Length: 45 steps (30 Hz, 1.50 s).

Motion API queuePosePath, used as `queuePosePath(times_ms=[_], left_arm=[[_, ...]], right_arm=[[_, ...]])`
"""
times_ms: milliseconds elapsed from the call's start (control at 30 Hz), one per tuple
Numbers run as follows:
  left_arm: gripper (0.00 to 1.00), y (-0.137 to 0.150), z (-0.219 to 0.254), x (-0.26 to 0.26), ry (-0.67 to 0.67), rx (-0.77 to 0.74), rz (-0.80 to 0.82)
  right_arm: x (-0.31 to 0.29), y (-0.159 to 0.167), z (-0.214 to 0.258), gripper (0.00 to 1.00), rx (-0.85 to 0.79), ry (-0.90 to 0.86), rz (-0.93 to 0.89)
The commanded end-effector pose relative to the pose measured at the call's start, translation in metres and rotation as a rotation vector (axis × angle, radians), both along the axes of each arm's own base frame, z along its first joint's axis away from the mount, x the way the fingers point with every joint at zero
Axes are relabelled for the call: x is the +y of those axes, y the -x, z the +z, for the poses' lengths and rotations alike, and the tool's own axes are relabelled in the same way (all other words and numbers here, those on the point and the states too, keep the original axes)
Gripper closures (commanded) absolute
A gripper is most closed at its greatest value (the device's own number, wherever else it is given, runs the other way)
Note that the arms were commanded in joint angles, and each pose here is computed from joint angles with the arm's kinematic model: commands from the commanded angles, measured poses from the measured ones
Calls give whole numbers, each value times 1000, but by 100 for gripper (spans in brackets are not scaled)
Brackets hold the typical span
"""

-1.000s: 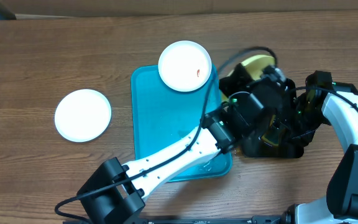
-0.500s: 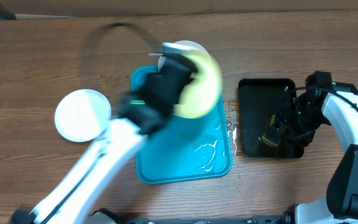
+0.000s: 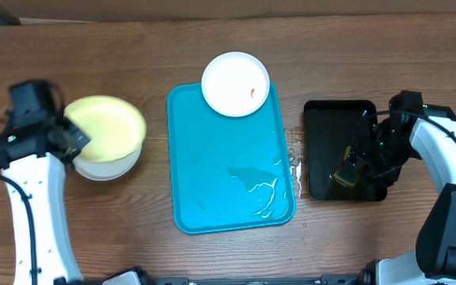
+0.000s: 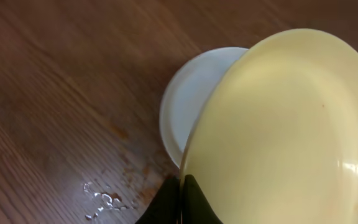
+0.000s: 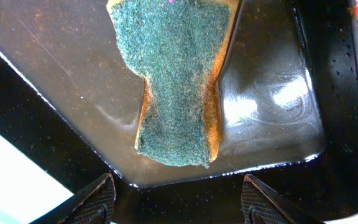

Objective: Clean dirty plates on tray and stack at the side
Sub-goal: 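Carry the yellow plate left and set it on the white plate, then grasp the white plate rim and pull it to tray center, left gripper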

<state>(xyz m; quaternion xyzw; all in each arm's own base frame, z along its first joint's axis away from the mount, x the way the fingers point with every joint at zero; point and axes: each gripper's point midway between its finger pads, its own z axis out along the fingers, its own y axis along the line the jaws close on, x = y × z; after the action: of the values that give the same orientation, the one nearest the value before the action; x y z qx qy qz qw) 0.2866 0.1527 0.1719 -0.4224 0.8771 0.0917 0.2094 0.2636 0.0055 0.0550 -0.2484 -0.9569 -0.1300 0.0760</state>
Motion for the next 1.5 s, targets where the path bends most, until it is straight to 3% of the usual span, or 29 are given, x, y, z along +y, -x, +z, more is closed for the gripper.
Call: queuePosePath(times_ms=[0,200,267,333,367,400,533,700,733,800,933,1100,1233,1467], left_arm=[[96,11,-42,13,97,23,53],[95,-11,-80,16,154,1,-74],[89,-16,-82,16,143,0,-101],[76,-20,-77,16,124,-8,-132],[51,-22,-74,17,118,-11,-142],[38,-24,-69,18,111,-16,-150],[32,-41,-33,15,129,-74,-188],[23,-91,25,-59,266,-285,-568],[20,-98,32,-75,281,-315,-619],[0,-113,42,-111,304,-371,-733],[12,-139,50,-182,278,-435,-951],[14,-167,7,-257,145,-351,-1084],[20,-180,-45,-282,70,-245,-1045],[30,-191,-107,-297,163,-186,-914]], right_arm=[[-2,1,1,33,-4,9,5],[-2,1,1,33,-4,9,5],[-2,1,1,33,-4,9,5],[-2,1,1,33,-4,9,5],[-2,1,1,33,-4,9,5],[-2,1,1,33,-3,9,5],[-2,1,1,32,-3,9,5],[-2,1,1,28,-5,9,5],[-2,1,1,28,-5,9,5],[-2,1,1,28,-4,9,5],[-2,1,1,27,-3,8,5],[-2,1,1,23,-3,9,5],[-2,1,1,23,-4,9,5],[-2,1,1,22,-4,9,5]])
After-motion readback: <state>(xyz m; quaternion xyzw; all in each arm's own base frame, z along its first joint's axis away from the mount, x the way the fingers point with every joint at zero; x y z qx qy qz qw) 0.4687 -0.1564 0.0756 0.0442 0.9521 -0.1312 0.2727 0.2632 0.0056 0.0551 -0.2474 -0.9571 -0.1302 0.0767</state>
